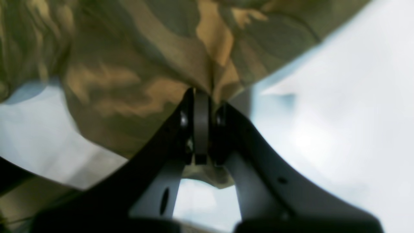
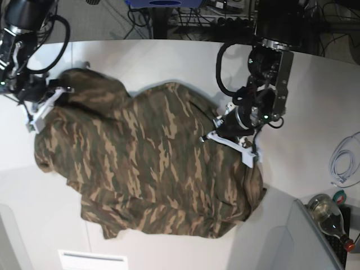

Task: Layout the t-shirt on the table in an organized manner, then fold the t-shirt properly
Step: 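Lift the shirt with both grippers and swing it flat onto the table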

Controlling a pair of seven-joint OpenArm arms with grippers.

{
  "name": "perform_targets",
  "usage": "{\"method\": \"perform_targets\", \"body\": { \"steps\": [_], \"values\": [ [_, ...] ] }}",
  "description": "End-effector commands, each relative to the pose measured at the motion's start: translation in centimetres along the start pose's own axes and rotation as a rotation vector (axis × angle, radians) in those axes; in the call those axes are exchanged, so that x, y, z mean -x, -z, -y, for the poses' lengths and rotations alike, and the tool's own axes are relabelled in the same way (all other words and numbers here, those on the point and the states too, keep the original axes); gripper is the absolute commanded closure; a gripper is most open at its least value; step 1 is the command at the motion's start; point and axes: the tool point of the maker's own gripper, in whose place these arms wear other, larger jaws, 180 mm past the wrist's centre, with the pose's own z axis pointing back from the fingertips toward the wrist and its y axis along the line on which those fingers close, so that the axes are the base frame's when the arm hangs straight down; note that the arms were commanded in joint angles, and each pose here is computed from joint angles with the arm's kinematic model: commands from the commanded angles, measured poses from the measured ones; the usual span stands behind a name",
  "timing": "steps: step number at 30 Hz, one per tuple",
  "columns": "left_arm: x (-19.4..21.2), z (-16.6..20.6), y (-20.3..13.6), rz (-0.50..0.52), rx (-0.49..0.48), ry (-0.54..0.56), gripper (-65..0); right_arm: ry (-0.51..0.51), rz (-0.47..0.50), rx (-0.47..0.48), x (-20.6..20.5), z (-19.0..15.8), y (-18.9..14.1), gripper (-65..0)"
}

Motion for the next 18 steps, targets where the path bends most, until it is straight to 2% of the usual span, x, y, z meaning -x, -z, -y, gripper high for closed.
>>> {"method": "perform_targets", "body": {
  "steps": [1,5,9,11,14,18],
  "values": [
    [-1.8,0.7,-1.1,0.048,0.018,0.014,0.0,-0.045,0.070,0.018,-2.5,0.0,-1.6,-1.4],
    [-4.2,1.0,-5.2,0.089,0.015,0.046,0.0,-0.167,0.097,0.093,-3.5,-1.0,-6.2,-1.4],
    [-8.1,2.1,-8.3,0.197,0.035,0.099,0.0,-0.235,0.209,0.141,-6.3,-1.7,-10.0,-1.4],
    [-10.6,2.8,-8.1,0.237,0.039,0.115,0.0,-0.241,0.247,0.159,-8.7,-0.9,-10.3,-1.4],
    [-13.8,3.7,-6.5,0.250,0.027,0.122,0.0,-0.246,0.228,0.157,-11.9,0.7,-8.7,-1.4],
    [-18.0,6.3,-3.1,0.234,-0.010,0.223,0.0,-0.251,0.253,0.128,-17.6,2.2,-6.7,-1.4]
  ]
}}
